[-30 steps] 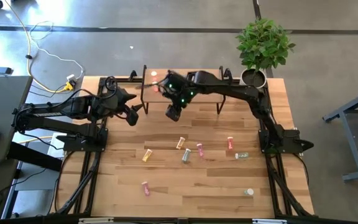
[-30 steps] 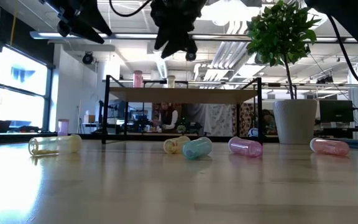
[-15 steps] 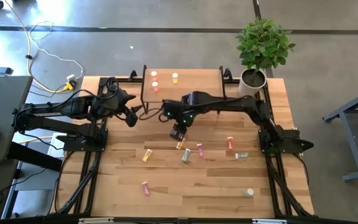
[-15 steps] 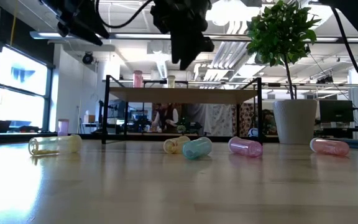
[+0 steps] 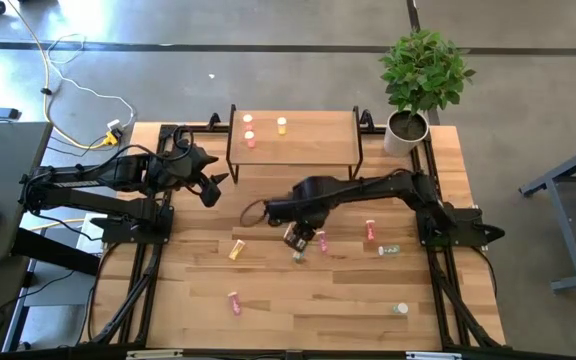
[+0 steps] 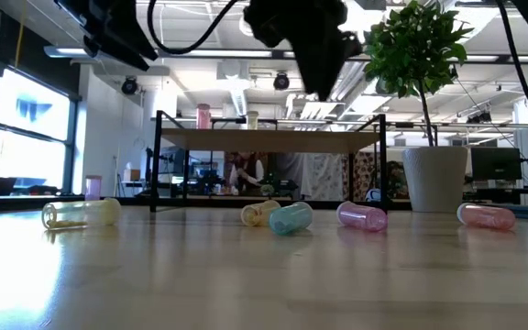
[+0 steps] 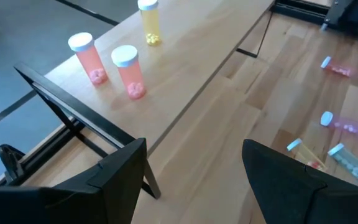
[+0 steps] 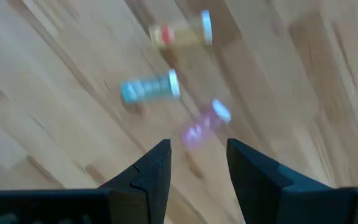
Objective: Pick and place medicine bottles onto shelf by color
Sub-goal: Put the bottom blue pill bottle on the shelf
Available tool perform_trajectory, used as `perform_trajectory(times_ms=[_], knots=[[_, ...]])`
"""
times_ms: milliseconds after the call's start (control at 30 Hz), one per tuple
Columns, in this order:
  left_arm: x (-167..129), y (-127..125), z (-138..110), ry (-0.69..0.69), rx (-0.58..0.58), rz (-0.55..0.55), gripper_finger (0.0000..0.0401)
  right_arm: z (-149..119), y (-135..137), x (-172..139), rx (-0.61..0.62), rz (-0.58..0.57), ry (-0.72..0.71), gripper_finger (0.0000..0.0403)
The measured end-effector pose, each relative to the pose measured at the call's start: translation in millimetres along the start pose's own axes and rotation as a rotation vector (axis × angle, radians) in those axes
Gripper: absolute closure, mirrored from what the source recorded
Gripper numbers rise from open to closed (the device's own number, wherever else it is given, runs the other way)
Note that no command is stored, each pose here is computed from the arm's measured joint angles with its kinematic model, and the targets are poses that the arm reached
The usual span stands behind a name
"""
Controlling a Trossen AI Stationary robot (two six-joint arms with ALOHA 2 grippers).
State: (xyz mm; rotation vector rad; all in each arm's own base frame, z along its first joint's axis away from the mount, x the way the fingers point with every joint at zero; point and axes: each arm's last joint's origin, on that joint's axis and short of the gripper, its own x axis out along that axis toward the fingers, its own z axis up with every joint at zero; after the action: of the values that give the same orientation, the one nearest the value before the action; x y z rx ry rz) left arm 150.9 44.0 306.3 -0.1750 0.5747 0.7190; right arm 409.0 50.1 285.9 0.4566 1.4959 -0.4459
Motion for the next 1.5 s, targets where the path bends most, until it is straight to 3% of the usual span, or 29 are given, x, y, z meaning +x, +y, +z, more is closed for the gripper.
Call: perform_trajectory(times_ms=[333,600,1167,1500], knots=[[0.0,0.0,0.0,0.0,0.021,0.0,0.0144,-32.2,26.2,7.4,-0.038,-0.082,0.016,0.0256],[-0.1,0.0,0.1,-0.001,0.02,0.0,0.0144,-75.3,17.7,20.1,-0.011,-0.148,0.112,0.0256],[0.0,0.0,0.2,-0.002,-0.009,0.001,0.0144,-193.2,-22.7,13.8,0.153,0.069,0.07,0.0256],[0.0,0.0,0.2,-0.003,-0.038,0.003,0.0144,-251.5,-39.2,16.0,0.213,0.086,0.078,0.0241]])
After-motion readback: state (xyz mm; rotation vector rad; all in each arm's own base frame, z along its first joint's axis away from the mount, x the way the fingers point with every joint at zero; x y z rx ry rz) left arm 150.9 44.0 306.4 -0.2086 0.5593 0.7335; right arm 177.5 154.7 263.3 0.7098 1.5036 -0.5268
